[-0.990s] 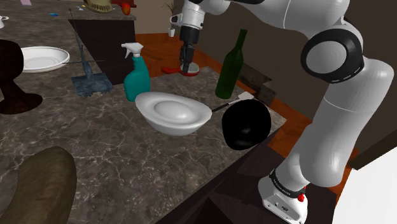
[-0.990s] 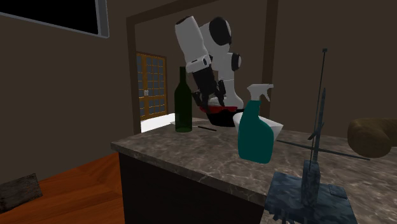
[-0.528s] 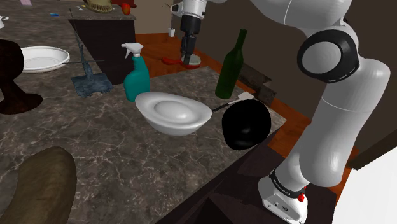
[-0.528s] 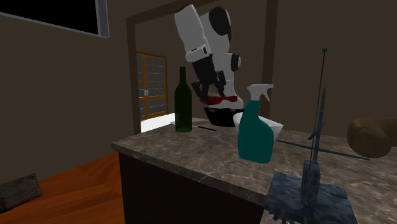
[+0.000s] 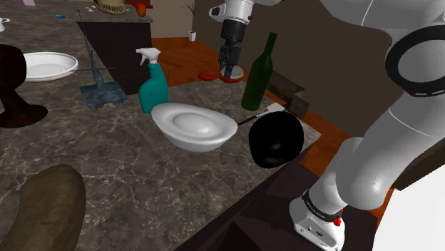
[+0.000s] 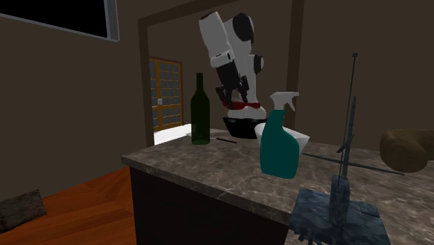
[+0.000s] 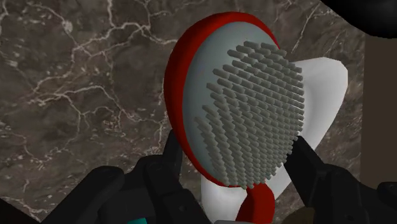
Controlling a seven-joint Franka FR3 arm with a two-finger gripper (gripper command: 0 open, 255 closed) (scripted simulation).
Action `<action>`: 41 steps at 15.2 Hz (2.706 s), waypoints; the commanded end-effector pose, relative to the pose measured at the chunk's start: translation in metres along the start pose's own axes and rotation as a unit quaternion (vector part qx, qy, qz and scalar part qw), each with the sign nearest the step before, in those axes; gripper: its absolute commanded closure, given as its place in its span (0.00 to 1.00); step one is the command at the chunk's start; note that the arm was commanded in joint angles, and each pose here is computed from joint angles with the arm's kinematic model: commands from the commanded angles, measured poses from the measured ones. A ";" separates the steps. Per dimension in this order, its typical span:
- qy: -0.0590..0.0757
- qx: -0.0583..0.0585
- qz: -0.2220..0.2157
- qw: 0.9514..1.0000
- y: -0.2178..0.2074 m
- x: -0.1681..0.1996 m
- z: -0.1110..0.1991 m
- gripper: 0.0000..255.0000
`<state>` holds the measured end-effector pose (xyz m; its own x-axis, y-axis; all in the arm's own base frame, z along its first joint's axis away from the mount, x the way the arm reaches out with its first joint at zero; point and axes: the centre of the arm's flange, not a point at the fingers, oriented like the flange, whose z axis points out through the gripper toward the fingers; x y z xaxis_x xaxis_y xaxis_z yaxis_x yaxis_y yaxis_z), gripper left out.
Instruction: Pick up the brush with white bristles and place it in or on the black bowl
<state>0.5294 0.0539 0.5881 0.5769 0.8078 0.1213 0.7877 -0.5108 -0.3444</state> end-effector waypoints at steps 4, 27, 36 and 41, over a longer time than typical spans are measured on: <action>0.000 0.000 0.000 1.000 -0.049 -0.047 0.011 1.00; 0.000 0.000 0.000 1.000 -0.158 -0.179 0.084 1.00; 0.000 0.000 0.000 1.000 -0.150 -0.182 0.107 1.00; 0.000 0.000 0.000 1.000 -0.150 -0.182 0.107 0.00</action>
<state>0.2831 0.0146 0.5180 0.5763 0.8082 0.1213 0.7881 -0.5102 -0.3444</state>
